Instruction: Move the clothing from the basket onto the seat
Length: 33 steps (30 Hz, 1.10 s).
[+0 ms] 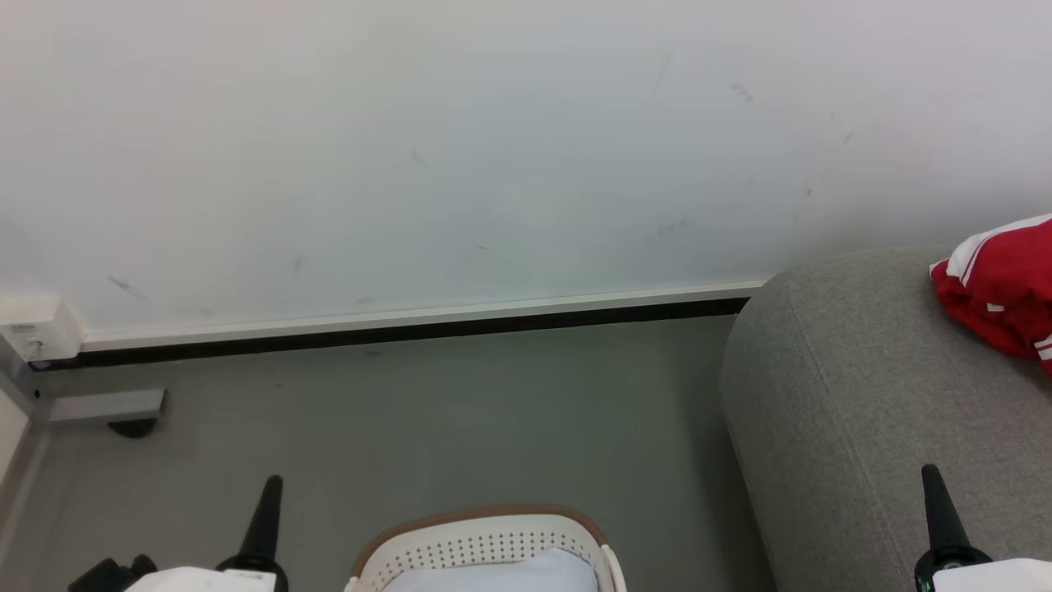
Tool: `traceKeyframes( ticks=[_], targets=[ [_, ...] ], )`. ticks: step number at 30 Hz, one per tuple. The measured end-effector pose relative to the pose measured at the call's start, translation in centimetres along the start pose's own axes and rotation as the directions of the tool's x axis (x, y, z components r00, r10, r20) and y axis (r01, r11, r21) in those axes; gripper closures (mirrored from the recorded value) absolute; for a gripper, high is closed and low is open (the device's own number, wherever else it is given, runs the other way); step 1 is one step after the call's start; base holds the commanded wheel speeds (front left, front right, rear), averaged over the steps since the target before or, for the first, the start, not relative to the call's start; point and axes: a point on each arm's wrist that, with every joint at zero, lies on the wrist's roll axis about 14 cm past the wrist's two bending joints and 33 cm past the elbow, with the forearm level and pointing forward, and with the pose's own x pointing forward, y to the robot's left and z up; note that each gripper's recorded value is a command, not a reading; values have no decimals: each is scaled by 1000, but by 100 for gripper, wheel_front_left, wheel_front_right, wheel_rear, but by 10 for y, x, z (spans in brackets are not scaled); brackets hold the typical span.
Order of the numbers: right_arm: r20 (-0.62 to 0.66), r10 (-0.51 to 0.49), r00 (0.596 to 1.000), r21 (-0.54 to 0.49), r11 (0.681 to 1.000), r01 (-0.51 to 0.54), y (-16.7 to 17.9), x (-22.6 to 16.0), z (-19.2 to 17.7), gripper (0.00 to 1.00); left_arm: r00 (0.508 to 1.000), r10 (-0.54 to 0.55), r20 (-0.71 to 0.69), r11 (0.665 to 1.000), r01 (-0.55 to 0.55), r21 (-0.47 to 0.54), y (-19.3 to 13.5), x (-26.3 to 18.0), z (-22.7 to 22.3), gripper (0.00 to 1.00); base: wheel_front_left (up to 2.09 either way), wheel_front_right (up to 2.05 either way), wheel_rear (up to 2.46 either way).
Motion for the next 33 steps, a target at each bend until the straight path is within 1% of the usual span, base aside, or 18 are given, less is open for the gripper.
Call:
traceKeyframes(
  ticks=[3, 16, 33],
  targets=[
    [-1, 1, 1000, 26, 1000, -1, 0, 1, 1, 100, 1000, -3, 0, 999, 3, -37, -1, 1, 0, 100, 0, 0, 0],
    [3, 8, 1000, 143, 990, -8, 1, 2, 4, 100, 1000, -22, 2, 989, 22, -145, -6, 6, 3, 100, 0, 0, 0],
    [9, 34, 999, 278, 960, -35, 8, 6, 10, 100, 999, -42, 4, 961, 42, -274, -9, 11, 5, 100, 0, 0, 0]
  ],
)
